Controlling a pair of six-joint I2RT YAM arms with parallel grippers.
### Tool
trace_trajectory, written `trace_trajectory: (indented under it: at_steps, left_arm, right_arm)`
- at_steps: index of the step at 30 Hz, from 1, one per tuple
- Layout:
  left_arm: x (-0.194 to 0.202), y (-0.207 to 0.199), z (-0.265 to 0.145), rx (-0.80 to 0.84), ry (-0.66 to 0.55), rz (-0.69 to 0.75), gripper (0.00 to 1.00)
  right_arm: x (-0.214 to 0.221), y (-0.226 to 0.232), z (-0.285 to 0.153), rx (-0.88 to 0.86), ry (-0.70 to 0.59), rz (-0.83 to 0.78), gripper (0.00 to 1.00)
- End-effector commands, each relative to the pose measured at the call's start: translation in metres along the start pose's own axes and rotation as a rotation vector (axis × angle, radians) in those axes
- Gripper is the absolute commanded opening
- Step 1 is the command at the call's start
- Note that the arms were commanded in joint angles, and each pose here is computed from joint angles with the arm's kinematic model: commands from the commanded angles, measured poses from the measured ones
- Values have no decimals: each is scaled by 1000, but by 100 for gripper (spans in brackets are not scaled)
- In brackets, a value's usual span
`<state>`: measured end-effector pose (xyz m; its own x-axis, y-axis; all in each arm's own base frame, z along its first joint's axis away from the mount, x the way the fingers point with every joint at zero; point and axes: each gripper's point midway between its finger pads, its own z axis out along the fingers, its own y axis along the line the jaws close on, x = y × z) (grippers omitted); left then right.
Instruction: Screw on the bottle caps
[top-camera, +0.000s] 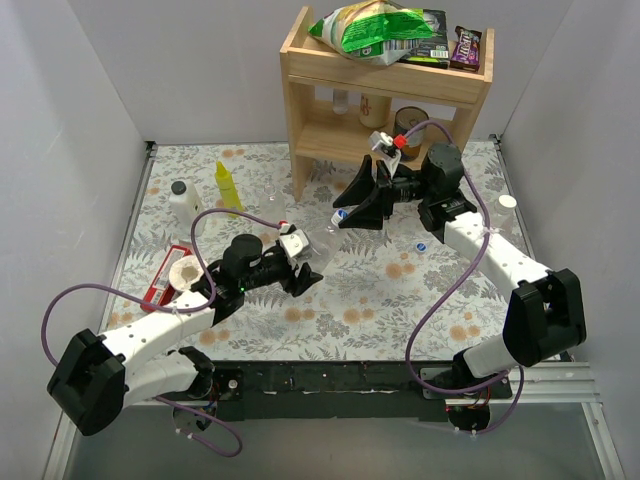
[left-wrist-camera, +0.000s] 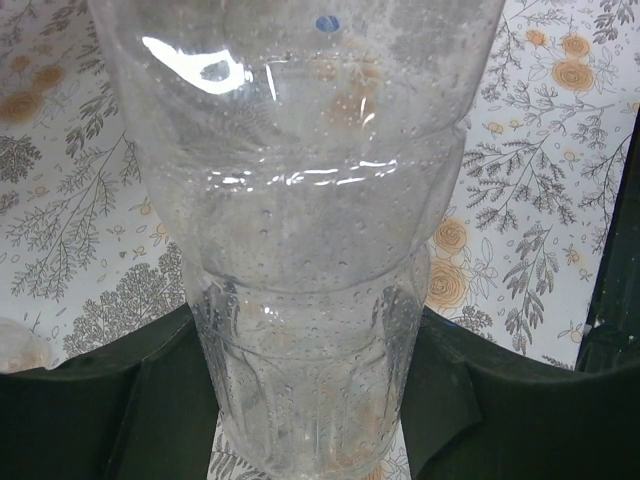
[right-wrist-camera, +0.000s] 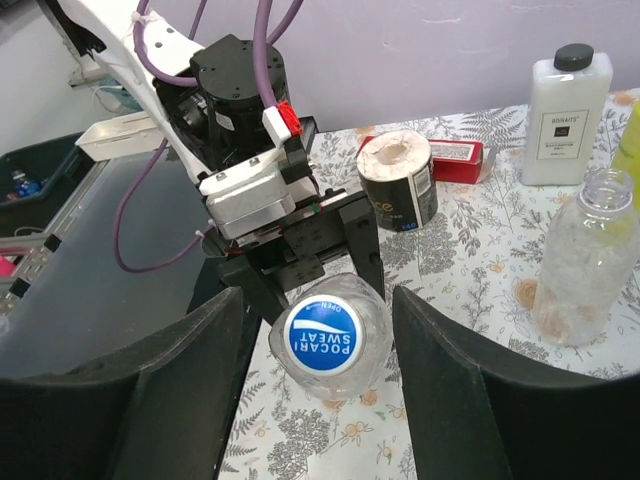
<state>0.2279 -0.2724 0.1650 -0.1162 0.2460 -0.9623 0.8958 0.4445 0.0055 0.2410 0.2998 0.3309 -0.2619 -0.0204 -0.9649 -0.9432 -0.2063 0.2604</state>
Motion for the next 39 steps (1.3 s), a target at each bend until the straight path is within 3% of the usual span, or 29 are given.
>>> trace_trajectory:
  at_steps: [1, 4, 8, 13, 15, 17, 18, 20, 22, 25, 26, 29, 32, 36, 38, 39]
  left_arm:
    - [-33, 4, 2, -2, -83, 31, 0]
    - [-33, 5, 3, -3, -87, 33, 0]
    - [-33, 5, 4, -1, -88, 35, 0]
    - [-29, 6, 8, 5, -70, 38, 0]
    - [-26, 10, 13, -14, -53, 25, 0]
    - [-26, 39, 16, -204, -32, -6, 0]
    - [-30, 41, 19, -258, -45, -6, 0]
    - [-35, 63, 15, -425, -56, -41, 0]
    - [-32, 63, 19, -423, -38, -67, 0]
    - [-29, 47, 18, -334, -40, -67, 0]
    - [-24, 28, 20, -218, -24, -66, 0]
    - [-20, 21, 9, -111, -18, -105, 0]
    - [-16, 15, -3, 24, -9, -163, 0]
    - [-14, 11, -6, 117, 3, -111, 0]
    - [-16, 9, -4, 139, -10, -90, 0]
    - [-17, 8, -4, 148, -13, -85, 0]
  right_arm:
    - [0, 5, 0, -15, 0, -19, 68]
    - [3, 2, 0, 0, 3, -19, 67]
    - [3, -5, 1, 25, -4, -7, 52]
    - [-4, -20, 4, 124, -43, -6, 41]
    - [-5, -38, 4, 253, -51, 40, 31]
    - [-11, -55, 3, 412, -36, 25, 25]
    - [0, -77, -9, 593, -18, 102, 21]
    - [5, -87, -10, 707, -11, 192, 11]
    - [10, -86, -5, 729, 6, 242, 13]
    - [3, -76, 0, 642, 19, 157, 43]
    - [-1, -71, -2, 608, 20, 121, 57]
    - [-23, -55, -19, 463, -15, -50, 69]
    - [-27, -35, -30, 310, -23, -134, 73]
    - [-24, -14, -22, 100, 7, -144, 72]
    - [-16, -13, -19, 82, -8, -62, 72]
    - [-22, -12, -17, 75, -27, -114, 72]
